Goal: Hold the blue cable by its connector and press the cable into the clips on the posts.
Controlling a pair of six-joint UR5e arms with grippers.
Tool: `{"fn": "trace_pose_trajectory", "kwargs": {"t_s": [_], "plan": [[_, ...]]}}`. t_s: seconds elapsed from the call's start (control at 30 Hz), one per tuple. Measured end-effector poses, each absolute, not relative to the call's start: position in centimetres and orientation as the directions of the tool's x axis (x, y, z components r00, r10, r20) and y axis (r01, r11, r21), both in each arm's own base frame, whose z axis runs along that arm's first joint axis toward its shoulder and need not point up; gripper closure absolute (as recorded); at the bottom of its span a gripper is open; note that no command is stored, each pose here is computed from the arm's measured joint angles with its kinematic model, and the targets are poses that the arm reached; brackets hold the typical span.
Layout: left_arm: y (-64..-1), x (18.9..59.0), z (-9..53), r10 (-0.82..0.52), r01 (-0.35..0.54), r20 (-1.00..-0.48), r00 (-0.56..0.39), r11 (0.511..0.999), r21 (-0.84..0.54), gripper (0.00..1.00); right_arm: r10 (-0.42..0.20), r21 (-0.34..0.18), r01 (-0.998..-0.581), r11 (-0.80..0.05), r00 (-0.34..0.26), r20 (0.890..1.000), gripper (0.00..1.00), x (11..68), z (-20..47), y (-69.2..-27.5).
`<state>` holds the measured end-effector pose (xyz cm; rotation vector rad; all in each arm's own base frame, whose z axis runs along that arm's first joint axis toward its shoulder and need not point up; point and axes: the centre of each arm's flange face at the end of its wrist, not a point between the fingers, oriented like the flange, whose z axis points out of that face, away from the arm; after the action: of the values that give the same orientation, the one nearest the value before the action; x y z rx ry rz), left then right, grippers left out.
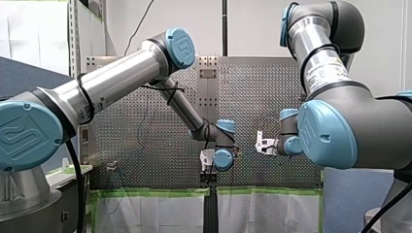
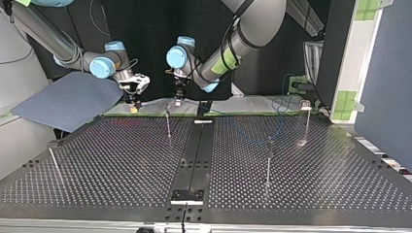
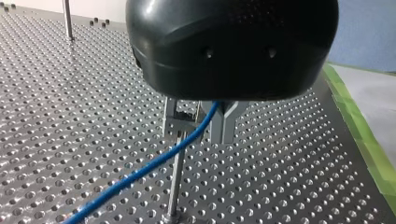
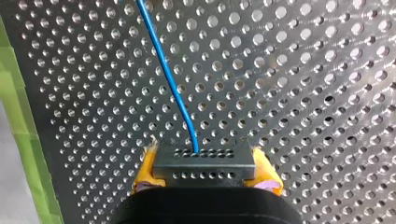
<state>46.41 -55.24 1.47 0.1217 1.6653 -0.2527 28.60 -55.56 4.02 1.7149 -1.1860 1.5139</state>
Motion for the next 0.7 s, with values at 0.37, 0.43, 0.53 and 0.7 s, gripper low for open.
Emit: {"fn": "trace_pose_trajectory", "kwargs": {"t_s": [0.37, 0.43, 0.53, 0.7], "plan": [[-55.9, 47.2, 2.4, -0.072, 0.24, -0.991, -0.11, 0.966, -0.097, 1.0, -0.256, -0.163, -0.859, -0.486, -0.039, 0.966, 1.0, 28.1, 4.1, -55.9], [-56.1, 47.4, 2.7, -0.073, 0.243, -0.991, -0.11, 0.965, -0.098, 1.0, -0.255, -0.166, -0.858, -0.487, -0.043, 0.966, 1.0, 28.1, 4.2, -56.0], [-56.2, 47.5, 2.9, -0.07, 0.248, -0.991, -0.113, 0.964, -0.096, 1.0, -0.253, -0.171, -0.856, -0.488, -0.049, 0.966, 1.0, 28.1, 4.3, -56.2], [-56.3, 47.5, 3.0, -0.067, 0.252, -0.991, -0.117, 0.963, -0.095, 1.0, -0.248, -0.174, -0.855, -0.489, -0.055, 0.967, 1.0, 28.2, 4.5, -56.4]]}}
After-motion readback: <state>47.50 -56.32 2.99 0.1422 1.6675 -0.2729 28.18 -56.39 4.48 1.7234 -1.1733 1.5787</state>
